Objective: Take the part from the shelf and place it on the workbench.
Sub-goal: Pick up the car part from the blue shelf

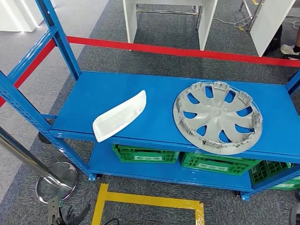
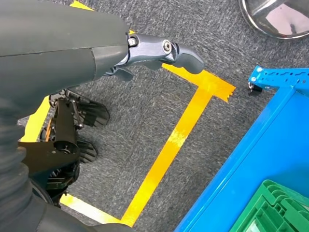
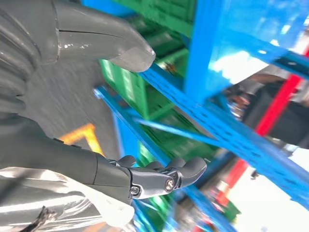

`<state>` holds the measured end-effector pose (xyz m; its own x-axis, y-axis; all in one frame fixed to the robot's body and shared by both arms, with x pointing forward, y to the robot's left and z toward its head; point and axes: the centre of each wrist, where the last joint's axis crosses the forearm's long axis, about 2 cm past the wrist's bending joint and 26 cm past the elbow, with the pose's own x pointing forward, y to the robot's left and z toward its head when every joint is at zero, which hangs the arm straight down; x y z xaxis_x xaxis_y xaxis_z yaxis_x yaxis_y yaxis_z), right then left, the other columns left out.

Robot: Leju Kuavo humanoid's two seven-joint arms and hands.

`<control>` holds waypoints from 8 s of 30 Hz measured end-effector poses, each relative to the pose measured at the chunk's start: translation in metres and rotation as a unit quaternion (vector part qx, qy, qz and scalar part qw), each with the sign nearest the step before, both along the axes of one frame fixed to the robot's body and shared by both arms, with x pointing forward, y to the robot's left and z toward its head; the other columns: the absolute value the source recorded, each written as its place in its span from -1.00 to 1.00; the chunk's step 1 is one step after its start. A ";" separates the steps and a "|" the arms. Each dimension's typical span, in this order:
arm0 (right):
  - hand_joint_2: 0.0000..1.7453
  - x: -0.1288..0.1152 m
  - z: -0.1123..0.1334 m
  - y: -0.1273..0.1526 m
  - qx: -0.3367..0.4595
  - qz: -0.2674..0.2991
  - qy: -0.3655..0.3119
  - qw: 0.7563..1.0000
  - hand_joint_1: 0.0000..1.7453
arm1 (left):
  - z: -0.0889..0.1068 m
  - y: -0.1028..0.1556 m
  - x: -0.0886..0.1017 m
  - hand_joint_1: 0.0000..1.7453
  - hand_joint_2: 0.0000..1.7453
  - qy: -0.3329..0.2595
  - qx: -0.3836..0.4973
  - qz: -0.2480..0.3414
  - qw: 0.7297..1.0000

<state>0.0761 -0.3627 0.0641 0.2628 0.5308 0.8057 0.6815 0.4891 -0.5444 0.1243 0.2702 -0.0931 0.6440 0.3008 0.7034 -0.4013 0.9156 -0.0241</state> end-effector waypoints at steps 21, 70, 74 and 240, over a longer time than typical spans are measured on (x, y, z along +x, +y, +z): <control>1.00 -0.012 0.105 -0.058 -0.304 0.122 0.133 0.936 -1.00 | 0.002 -0.003 0.008 -1.00 1.00 -0.007 -0.008 0.001 1.000; 1.00 0.070 0.060 -0.056 -0.466 0.228 0.369 0.771 -1.00 | 0.016 -0.040 0.043 -1.00 1.00 -0.038 -0.053 -0.118 0.991; 1.00 0.073 0.055 -0.051 -0.479 0.225 0.362 0.767 -1.00 | 0.016 -0.042 0.043 -1.00 1.00 -0.037 -0.053 -0.120 0.991; 1.00 0.210 0.030 0.044 -0.462 0.331 0.301 0.766 -1.00 | 0.026 -0.067 0.059 -1.00 1.00 -0.039 -0.060 -0.219 0.973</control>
<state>0.2864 -0.3186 0.0940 -0.1347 0.9786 -0.1553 -0.0597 -0.1644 -0.9846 0.1830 0.2032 -0.0670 0.6757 0.0922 0.7314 0.0349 0.9870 -0.1567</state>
